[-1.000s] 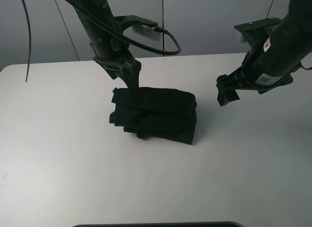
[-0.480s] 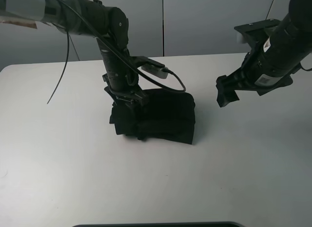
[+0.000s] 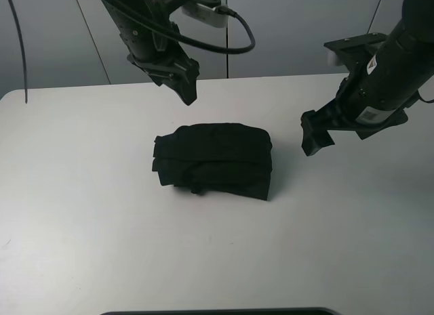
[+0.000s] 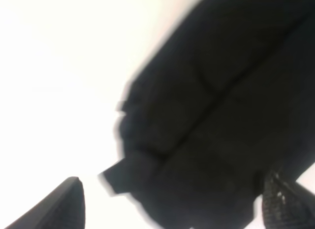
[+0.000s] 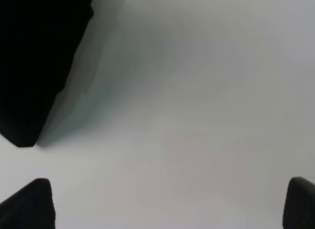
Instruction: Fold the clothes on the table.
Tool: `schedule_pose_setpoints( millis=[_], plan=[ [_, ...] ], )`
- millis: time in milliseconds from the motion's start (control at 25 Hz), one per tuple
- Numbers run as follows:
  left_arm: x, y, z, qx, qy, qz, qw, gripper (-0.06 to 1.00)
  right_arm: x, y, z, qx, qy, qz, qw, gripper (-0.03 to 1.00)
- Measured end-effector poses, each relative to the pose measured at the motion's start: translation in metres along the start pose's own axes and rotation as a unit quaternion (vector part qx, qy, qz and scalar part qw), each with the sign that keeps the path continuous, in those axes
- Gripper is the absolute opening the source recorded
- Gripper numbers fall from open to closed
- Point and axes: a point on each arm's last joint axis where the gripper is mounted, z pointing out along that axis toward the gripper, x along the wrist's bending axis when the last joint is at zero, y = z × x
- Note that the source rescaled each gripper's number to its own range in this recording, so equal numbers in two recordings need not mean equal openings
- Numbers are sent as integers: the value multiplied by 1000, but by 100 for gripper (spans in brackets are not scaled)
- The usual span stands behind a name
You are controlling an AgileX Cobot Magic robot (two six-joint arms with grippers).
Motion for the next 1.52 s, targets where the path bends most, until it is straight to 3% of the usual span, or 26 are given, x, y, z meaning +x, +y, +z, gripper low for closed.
schedule_pose_setpoints(
  millis=[120, 360, 640, 880, 1120, 1320, 1520],
  plan=[
    [6, -7, -37, -10, 40, -9, 999, 96, 0, -3, -13, -14, 2, -1, 1000, 100],
    [9, -39, -69, -25, 42, -62, 997, 96, -4, -21, -65, -71, 2, -7, 997, 100],
    [-11, -122, -108, -75, 60, -131, 987, 96, -12, -83, -116, -142, 5, -5, 990, 100],
    [-35, -214, -113, -87, 58, -187, 977, 96, -18, -158, -123, -164, 12, 0, 986, 100],
    [-55, -286, -137, -185, 52, -237, 952, 96, -17, -207, -137, -251, 55, 8, 966, 100],
    [-67, -332, -146, -244, 50, -244, 937, 96, -19, -236, -137, -324, 47, -37, 944, 100],
    [-75, -363, -151, -319, 50, -239, 916, 96, -20, -254, -140, -388, 52, -43, 919, 100]
  ],
)
